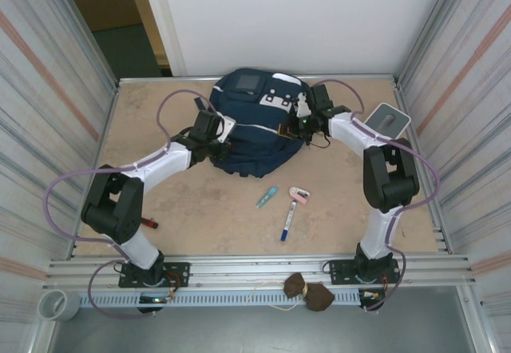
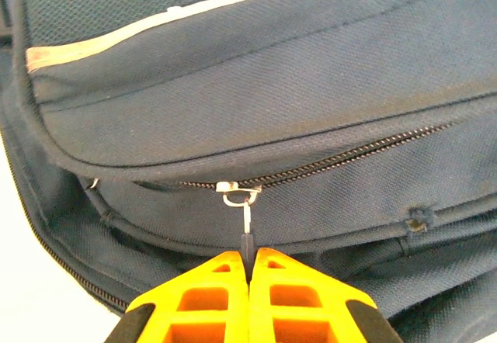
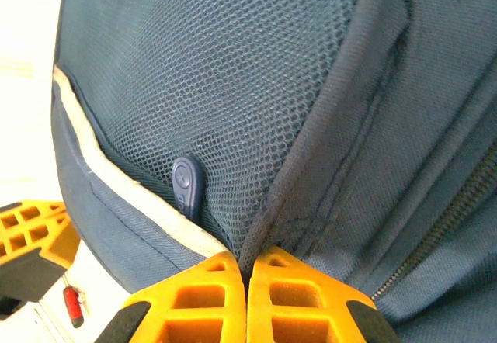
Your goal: Pack the student bag
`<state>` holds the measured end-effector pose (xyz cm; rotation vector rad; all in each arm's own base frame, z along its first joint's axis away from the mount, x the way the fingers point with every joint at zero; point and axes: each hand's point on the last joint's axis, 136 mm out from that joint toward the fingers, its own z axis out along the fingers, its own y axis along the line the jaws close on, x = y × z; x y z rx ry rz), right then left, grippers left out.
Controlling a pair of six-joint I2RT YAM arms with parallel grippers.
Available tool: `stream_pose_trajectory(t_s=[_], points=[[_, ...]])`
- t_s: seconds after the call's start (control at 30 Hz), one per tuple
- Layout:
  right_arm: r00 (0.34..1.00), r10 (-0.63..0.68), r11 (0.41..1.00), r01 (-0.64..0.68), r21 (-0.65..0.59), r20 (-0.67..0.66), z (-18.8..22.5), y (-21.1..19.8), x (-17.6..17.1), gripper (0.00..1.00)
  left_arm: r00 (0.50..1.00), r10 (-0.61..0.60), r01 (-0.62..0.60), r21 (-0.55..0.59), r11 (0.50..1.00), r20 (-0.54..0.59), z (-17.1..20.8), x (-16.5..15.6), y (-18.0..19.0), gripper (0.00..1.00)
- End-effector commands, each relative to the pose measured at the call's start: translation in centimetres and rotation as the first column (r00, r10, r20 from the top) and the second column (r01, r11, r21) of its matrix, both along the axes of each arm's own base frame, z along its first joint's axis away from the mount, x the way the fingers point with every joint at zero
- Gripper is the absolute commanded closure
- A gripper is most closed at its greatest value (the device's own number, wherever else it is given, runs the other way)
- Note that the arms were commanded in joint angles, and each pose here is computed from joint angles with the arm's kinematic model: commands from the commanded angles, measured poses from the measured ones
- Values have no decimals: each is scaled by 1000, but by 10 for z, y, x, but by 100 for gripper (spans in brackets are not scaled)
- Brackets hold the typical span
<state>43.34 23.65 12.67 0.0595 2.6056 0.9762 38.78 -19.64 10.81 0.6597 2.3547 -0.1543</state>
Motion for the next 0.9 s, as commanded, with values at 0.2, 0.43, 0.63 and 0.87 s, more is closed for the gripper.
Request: stream_pose_trajectory(t_s=[0.2,0.43,0.63,0.87], points=[[985,-122,991,128,-38,120,38,-31,39,71,992,-123,118,-116,986,-35,13,-28,-63,100],[975,-195,971,207,-122,105,18,-61,-28,37,981,-193,186,-195,963,-15,29,-30,-106,100],[973,-223,969,228,-91,67,-16,-49,-43,29,978,-208,200,-213,956,-15,31,-36,-111,100],[974,-220,962,225,-156,52,-39,-45,-25,72,985,-170,167,-143,976,-10,23,-42,-90,100]])
